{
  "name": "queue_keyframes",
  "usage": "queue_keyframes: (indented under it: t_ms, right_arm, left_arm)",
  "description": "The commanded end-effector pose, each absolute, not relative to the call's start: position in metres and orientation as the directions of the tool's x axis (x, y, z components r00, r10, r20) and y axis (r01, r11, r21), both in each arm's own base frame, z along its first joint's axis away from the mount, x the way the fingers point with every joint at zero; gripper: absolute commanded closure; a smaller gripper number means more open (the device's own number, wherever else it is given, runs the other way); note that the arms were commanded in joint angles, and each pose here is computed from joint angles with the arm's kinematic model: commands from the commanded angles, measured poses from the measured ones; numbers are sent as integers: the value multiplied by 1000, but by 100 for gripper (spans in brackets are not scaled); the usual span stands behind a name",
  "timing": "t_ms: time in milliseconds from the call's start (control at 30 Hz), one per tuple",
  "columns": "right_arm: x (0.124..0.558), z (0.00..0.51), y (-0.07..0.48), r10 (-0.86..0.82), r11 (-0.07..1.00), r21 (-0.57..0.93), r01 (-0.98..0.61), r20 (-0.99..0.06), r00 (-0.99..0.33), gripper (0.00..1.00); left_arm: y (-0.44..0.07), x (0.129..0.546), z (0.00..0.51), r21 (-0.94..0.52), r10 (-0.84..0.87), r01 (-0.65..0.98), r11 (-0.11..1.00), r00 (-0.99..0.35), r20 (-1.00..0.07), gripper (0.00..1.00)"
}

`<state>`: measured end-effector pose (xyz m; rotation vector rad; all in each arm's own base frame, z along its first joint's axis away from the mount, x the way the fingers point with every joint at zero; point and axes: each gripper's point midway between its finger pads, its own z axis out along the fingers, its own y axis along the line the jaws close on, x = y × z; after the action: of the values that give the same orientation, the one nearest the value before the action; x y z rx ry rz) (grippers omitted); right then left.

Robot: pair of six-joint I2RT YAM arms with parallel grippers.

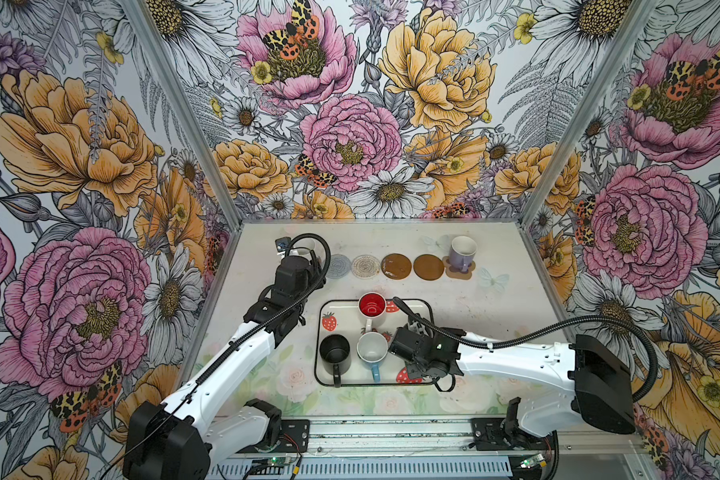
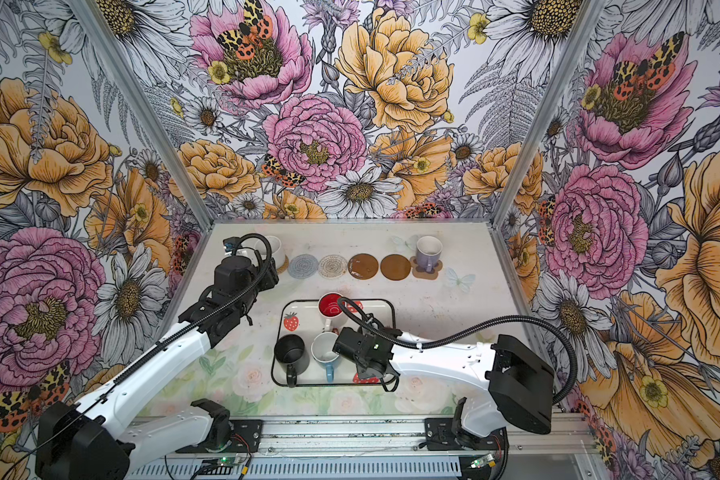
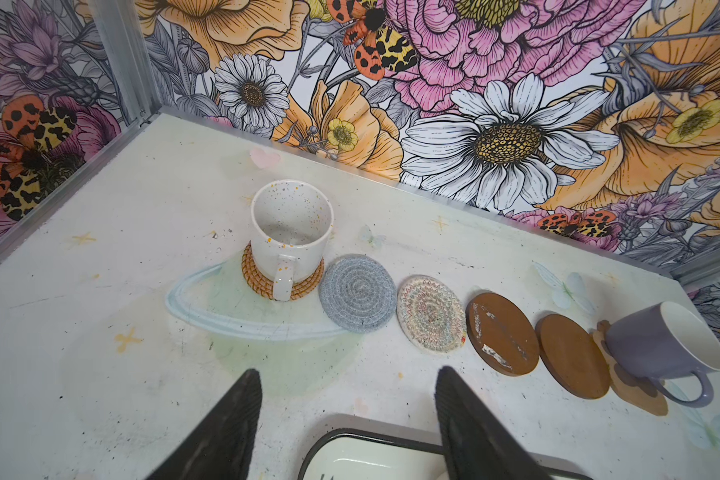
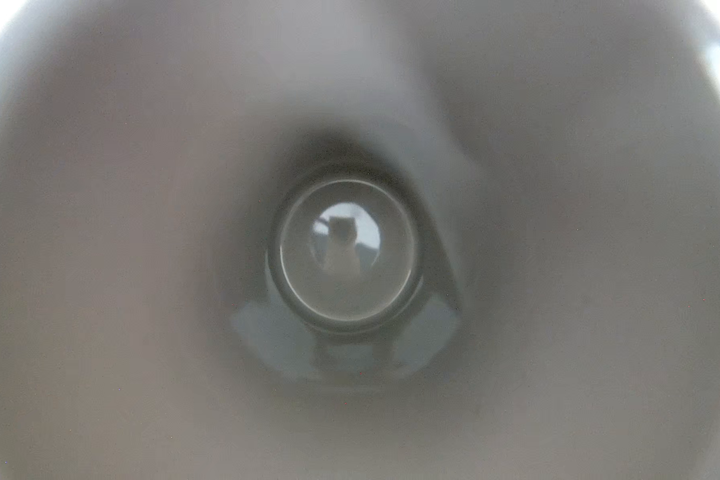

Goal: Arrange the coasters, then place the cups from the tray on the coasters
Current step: 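Lift the grey mug with the right gripper toward the brown wooden coasters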

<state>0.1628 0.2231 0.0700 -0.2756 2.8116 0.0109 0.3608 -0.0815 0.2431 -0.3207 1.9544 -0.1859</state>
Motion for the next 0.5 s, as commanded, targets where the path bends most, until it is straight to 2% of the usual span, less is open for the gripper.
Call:
queue_keyframes:
  t_ms: [0, 467]
  right_arm:
    - [176, 99, 235, -173, 978, 42, -204, -384, -907, 100]
    - [215, 131, 230, -163, 974, 74, -214, -430, -888, 100]
  left_arm:
    - [-79, 359, 243, -301, -330, -134, 944, -359, -873, 32]
    - [-75, 360, 241, -313, -343, -140, 939, -360, -868, 32]
